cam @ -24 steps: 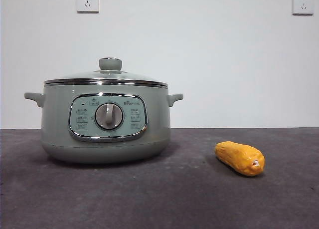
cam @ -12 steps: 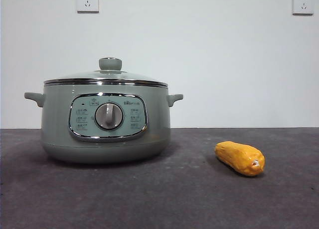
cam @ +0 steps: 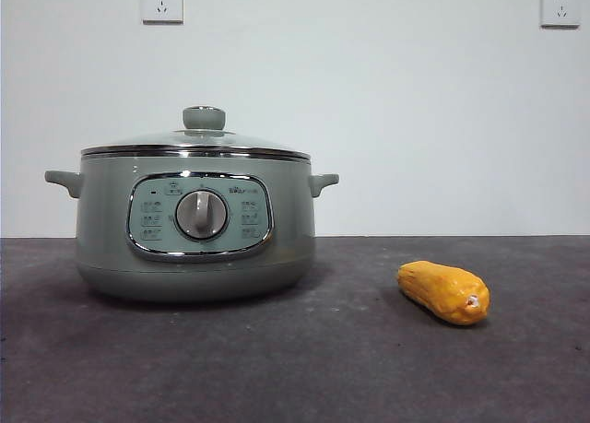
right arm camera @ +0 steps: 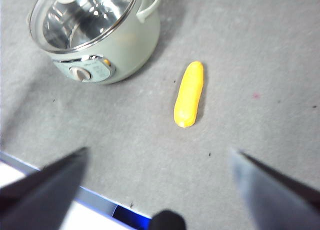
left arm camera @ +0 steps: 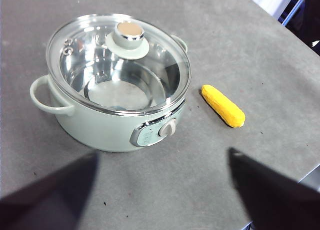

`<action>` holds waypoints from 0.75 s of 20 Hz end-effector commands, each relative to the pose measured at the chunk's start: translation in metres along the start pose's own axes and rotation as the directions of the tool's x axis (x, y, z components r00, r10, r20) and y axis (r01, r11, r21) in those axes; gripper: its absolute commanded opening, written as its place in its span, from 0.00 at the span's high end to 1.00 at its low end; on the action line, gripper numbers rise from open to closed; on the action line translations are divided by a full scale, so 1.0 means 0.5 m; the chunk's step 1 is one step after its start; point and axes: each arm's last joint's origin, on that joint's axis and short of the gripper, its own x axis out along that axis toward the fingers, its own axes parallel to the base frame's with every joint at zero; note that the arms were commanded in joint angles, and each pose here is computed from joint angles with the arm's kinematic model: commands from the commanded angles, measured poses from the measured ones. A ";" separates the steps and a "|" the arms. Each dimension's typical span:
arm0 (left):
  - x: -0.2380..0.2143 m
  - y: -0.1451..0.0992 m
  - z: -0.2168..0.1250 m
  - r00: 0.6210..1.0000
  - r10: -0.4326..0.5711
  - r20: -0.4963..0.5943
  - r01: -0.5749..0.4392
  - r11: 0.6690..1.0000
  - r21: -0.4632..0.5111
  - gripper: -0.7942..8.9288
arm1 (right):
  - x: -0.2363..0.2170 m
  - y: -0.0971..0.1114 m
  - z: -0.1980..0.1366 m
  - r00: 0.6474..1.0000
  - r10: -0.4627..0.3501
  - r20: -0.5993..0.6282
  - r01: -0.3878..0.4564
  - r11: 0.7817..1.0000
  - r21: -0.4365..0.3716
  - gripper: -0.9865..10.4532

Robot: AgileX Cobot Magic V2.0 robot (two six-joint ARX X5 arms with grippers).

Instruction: Pick up the corn,open the lid,put the corn in the pot,close the lid

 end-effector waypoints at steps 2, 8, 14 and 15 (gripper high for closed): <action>0.002 0.000 0.007 1.000 -0.008 0.015 0.007 1.000 0.021 0.21 | 0.033 -0.014 0.027 0.999 0.014 -0.034 -0.014 1.000 0.012 0.34; 0.013 0.003 0.016 0.998 -0.060 0.024 0.059 0.998 0.028 0.21 | 0.212 -0.043 0.097 0.974 0.038 -0.223 -0.035 0.999 0.018 0.34; 0.027 0.011 0.021 0.998 -0.061 0.000 0.061 0.998 0.013 0.21 | 0.437 -0.040 0.113 0.936 -0.041 -0.350 0.035 0.999 -0.025 0.34; 0.030 0.013 0.022 0.998 -0.061 -0.005 0.061 0.998 0.009 0.21 | 0.470 -0.039 0.110 0.932 -0.062 -0.357 0.053 0.998 -0.036 0.34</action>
